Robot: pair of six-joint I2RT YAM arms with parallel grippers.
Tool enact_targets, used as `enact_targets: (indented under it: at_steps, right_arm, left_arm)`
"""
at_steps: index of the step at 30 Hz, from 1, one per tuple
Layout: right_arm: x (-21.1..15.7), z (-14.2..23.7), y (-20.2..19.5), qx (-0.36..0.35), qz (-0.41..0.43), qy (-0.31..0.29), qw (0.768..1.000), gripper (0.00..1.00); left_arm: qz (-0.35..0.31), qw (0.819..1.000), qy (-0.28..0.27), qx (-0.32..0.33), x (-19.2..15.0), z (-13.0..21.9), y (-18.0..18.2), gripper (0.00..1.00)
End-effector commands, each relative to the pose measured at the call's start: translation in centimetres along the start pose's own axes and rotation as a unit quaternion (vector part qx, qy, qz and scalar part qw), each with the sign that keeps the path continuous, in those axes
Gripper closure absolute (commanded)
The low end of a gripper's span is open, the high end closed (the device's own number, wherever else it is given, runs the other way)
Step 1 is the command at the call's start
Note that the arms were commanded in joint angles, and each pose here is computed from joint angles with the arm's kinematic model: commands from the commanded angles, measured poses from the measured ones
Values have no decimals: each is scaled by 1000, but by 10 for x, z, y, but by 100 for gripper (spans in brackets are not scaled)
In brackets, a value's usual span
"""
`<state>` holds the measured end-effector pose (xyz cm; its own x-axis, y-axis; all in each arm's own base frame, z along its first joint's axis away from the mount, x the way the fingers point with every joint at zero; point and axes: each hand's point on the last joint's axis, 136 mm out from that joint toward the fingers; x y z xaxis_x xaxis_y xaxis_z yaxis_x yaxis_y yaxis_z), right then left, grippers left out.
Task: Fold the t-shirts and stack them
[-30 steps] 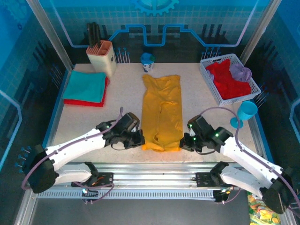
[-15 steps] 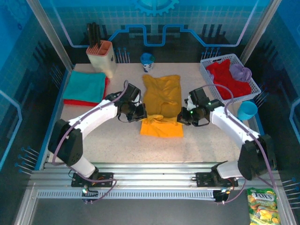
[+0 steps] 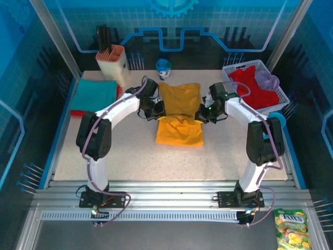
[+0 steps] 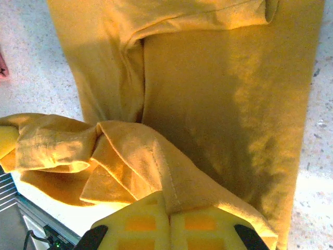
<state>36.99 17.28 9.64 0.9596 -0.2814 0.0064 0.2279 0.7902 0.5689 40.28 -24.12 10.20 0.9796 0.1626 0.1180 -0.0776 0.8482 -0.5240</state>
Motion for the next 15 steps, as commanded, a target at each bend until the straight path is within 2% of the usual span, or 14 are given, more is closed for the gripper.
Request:
enact_targets:
  at_steps: [1,5,8,9,10,13,15]
  right_arm:
    - [13,-4,-1,15,1,4,1000,100]
    - [27,-12,-8,20,-9,0,1000,100]
    - [40,-19,-11,18,-14,1,1000,97]
    - [45,-22,-12,17,-16,3,1000,96]
    - [49,-24,-12,18,-17,3,1000,90]
    - [63,-23,-14,13,-15,-11,1000,47]
    - [64,-16,-12,13,-10,-19,1000,42]
  left_arm:
    - [4,1000,16,-7,7,-8,4,100]
    - [24,1000,18,-5,19,-19,16,100]
    - [39,999,11,-8,32,-26,26,95]
    - [41,999,11,-11,37,-28,27,90]
    - [42,999,13,-13,42,-30,29,81]
    - [44,999,9,-18,54,-27,31,58]
    - [31,999,-7,-22,59,-14,26,43]
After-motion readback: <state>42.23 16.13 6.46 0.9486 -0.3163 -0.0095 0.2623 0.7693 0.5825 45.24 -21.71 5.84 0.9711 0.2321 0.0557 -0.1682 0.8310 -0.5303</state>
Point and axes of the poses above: each hand's point on the last joint's axis, 136 mm out from that joint toward the fingers, its own z axis back along the fingers, its own y axis along the line the jaws close on, x = y × z, and after that the axes turned 6 degrees about -z, right-handed
